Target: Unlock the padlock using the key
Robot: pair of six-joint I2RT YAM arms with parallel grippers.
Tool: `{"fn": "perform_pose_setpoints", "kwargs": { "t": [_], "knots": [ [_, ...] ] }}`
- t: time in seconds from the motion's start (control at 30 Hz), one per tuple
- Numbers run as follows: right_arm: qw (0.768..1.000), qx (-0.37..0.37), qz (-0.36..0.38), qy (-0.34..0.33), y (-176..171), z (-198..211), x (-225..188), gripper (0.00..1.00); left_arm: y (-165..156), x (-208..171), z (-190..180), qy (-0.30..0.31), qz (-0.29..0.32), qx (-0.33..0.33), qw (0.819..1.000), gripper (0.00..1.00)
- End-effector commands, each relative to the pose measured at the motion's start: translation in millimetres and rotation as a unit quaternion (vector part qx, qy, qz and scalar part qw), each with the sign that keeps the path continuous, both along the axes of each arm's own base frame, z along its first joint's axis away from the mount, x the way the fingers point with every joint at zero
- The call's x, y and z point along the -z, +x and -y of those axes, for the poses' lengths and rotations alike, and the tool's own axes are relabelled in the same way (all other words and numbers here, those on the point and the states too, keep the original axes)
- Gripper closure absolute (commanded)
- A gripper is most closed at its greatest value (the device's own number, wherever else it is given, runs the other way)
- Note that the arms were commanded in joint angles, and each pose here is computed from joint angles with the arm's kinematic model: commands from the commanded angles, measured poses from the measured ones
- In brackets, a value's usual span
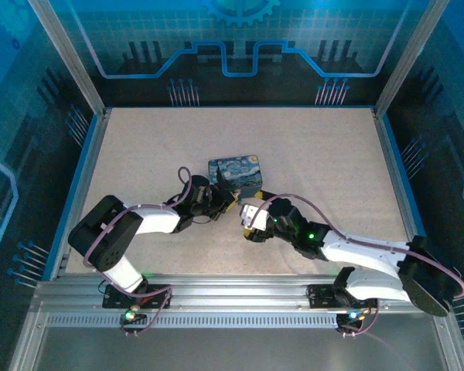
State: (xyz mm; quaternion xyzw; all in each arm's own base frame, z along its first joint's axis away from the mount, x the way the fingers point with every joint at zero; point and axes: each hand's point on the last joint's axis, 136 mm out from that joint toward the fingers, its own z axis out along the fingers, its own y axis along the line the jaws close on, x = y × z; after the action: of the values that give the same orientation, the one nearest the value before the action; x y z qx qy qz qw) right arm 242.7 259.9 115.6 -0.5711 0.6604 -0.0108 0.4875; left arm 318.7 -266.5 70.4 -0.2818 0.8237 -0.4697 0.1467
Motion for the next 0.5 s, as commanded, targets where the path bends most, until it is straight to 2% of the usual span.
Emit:
{"fn": "perform_pose_setpoints", "kwargs": {
  "t": [0.0,0.13,0.47],
  "knots": [
    [0.997,-0.013,0.066,-0.04,15,-7,-5,0.0,5,-29,12,-0.037,0.017,0.005,0.999,0.94],
    [0.998,-0.007,0.059,-0.031,24,-18,3,0.04,5,-29,12,-0.045,0.009,0.0,0.999,0.94],
    [1.0,0.002,0.026,-0.003,42,-32,16,0.37,5,-31,13,-0.051,0.008,-0.001,0.999,0.95]
  ]
}}
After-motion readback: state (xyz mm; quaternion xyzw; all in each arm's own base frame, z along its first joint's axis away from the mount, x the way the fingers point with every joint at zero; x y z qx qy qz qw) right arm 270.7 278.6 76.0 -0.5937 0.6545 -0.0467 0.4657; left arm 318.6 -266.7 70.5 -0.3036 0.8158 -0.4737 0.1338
